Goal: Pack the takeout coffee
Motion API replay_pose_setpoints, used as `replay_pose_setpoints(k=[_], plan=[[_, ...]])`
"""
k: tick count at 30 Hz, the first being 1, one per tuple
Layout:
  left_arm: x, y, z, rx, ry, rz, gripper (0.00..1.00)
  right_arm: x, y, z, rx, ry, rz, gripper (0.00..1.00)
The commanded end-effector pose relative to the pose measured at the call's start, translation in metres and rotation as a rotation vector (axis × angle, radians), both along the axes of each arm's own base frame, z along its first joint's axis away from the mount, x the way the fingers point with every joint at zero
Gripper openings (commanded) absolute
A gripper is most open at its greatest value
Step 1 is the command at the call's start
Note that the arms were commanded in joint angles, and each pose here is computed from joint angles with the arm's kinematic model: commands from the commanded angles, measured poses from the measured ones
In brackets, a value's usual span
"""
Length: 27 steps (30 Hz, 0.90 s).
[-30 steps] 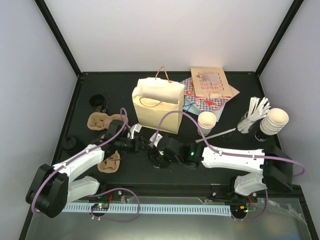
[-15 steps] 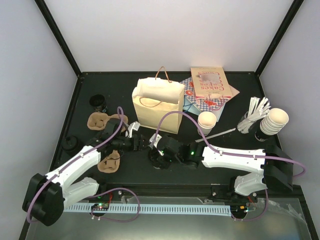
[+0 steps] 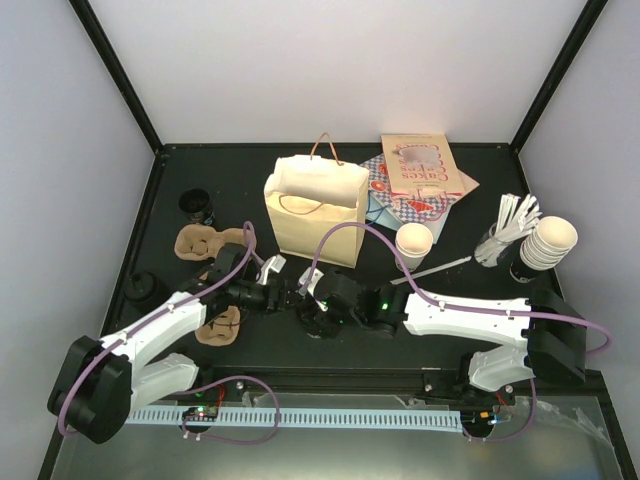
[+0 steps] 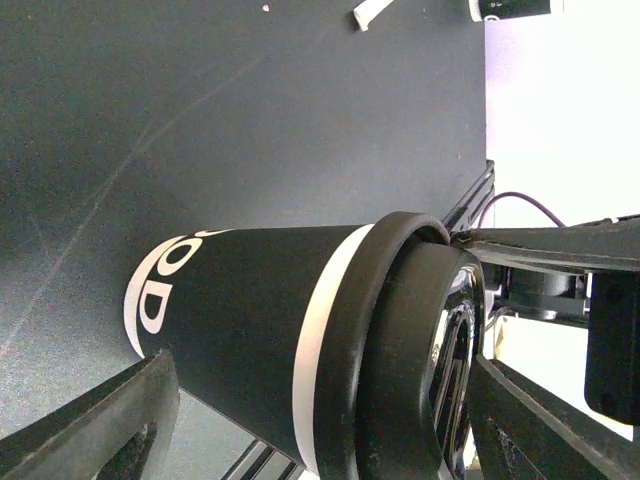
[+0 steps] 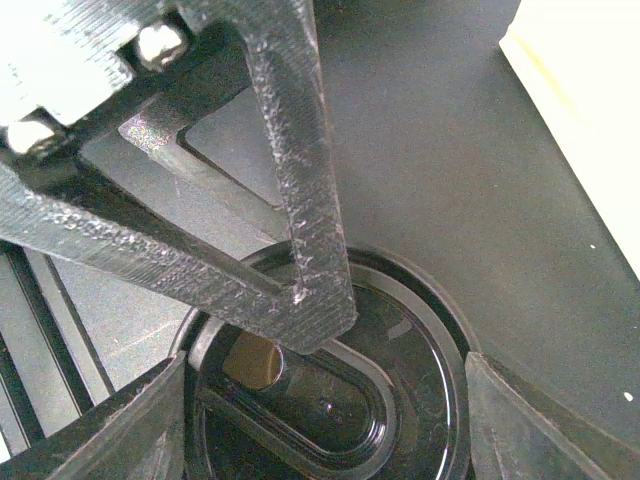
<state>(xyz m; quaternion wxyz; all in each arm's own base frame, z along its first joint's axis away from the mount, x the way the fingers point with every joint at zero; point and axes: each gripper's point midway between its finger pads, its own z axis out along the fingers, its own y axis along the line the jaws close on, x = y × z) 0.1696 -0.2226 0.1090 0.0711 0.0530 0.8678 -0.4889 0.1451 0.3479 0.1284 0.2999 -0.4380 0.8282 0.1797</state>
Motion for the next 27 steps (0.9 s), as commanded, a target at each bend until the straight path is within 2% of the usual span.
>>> replay_pose_setpoints(k=[1, 9, 14, 27], plan=[[-0.003, -0.003, 0.001, -0.007, -0.023, -0.039, 0.81, -0.028, -0.038, -0.051, -0.202, 0.145, 0.025, 0.66], [-0.002, 0.004, -0.023, 0.094, -0.008, -0.036, 0.78, -0.019, -0.031, -0.036, -0.182, 0.106, 0.010, 0.80], [0.000, 0.005, -0.021, 0.104, -0.031, -0.024, 0.78, -0.016, -0.030, -0.024, -0.167, 0.085, -0.002, 0.98], [0.003, 0.004, -0.016, 0.108, -0.037, -0.021, 0.78, -0.007, -0.044, -0.006, -0.162, 0.044, -0.074, 1.00]])
